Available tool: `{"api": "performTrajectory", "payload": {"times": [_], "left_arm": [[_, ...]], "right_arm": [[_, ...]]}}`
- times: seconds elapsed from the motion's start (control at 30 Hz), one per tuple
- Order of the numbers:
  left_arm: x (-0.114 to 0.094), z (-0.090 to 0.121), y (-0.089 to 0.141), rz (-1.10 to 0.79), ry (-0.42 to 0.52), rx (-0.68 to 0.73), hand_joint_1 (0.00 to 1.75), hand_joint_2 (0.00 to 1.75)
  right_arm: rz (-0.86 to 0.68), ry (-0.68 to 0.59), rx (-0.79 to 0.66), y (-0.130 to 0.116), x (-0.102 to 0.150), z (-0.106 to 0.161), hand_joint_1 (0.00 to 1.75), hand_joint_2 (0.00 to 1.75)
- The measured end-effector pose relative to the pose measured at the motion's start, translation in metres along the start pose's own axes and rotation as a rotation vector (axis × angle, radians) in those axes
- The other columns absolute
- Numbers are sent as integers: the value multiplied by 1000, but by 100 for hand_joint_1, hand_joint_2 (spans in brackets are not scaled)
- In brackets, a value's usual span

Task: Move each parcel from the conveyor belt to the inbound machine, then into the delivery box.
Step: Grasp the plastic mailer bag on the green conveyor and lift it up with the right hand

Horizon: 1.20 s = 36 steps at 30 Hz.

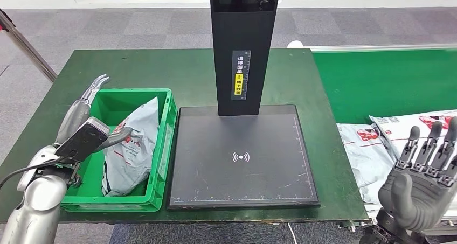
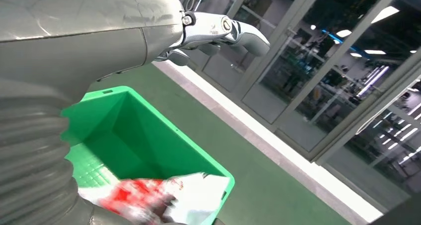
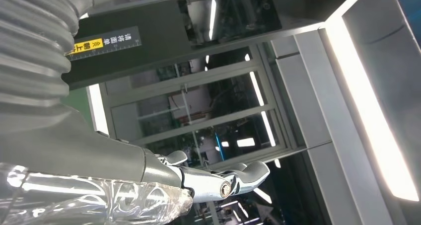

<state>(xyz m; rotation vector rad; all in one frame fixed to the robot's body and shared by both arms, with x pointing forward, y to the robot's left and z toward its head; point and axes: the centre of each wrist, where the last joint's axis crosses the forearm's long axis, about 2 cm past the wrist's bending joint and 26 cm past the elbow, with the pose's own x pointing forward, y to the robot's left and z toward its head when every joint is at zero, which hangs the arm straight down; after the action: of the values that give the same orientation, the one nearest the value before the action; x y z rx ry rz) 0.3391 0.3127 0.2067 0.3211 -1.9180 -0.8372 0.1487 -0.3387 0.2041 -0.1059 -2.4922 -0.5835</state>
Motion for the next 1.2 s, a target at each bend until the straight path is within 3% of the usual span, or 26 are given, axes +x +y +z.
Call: {"api": "performTrajectory", "payload": {"times": [0.13,0.4,0.8,1.0,1.2], "left_arm": [[-9,-6,-1,10,43,11,0,175],[-48,-33,-4,5,164,57,0,175],[-68,-32,-14,76,248,46,0,175],[-70,-22,-21,251,187,34,0,175],[-32,-19,-24,330,20,55,0,175]], "right_arm": [[3,5,-23,2,-6,-3,0,175],[-1,24,-58,4,-20,-11,0,175],[-9,48,-47,3,-27,-10,0,175],[-9,57,-33,1,-30,-8,0,175],[-5,50,-25,-1,-31,-8,0,175]]}}
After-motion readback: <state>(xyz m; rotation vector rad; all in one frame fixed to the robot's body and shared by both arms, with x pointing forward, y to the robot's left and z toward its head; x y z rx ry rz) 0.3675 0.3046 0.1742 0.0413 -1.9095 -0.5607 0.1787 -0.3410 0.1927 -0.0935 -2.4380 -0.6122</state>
